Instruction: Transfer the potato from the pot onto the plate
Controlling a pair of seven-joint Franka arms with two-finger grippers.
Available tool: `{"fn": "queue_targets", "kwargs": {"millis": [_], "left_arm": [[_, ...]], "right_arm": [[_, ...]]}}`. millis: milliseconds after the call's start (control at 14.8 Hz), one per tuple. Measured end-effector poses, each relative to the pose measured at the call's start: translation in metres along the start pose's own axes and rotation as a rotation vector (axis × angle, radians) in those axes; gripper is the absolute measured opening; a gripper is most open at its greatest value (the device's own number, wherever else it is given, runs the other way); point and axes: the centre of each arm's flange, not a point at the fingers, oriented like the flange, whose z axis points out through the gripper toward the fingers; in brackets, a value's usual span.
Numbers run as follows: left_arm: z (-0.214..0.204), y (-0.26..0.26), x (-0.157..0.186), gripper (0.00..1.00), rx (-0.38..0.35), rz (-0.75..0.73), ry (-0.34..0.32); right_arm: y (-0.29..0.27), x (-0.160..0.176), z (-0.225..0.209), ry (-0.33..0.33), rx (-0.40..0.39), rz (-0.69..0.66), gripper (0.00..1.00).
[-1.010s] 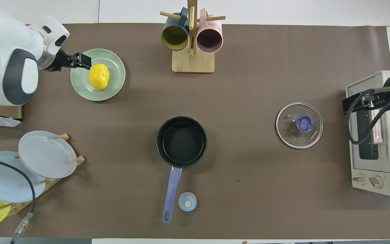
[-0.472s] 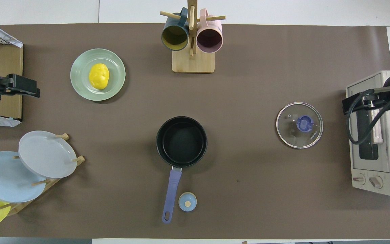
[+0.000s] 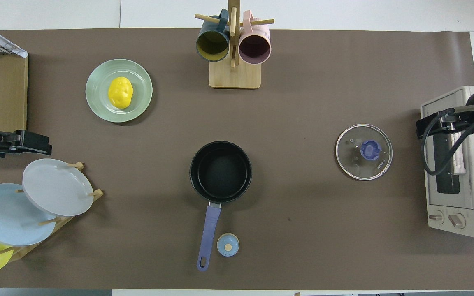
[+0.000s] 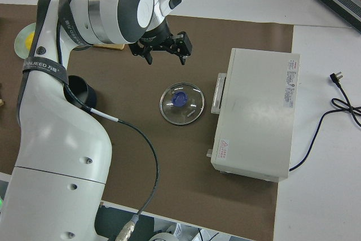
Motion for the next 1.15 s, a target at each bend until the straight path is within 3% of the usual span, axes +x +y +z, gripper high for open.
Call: {"fn": "queue_targets", "kwargs": {"millis": [472,808,1145], "left_arm": [[-0.042,-0.007,0.002,1.00,0.004,-0.010,0.020],[-0.016,0.001,0.015,1.00,0.006,0.005,-0.010],[-0.015,0.001,0.016,1.00,0.008,0.004,-0.009]], "right_arm": [[0.000,0.000,0.000,0.000,0.000,0.000,1.00],[0.000,0.000,0.000,0.000,0.000,0.000,1.00],[0.000,0.000,0.000,0.000,0.000,0.000,1.00]]}}
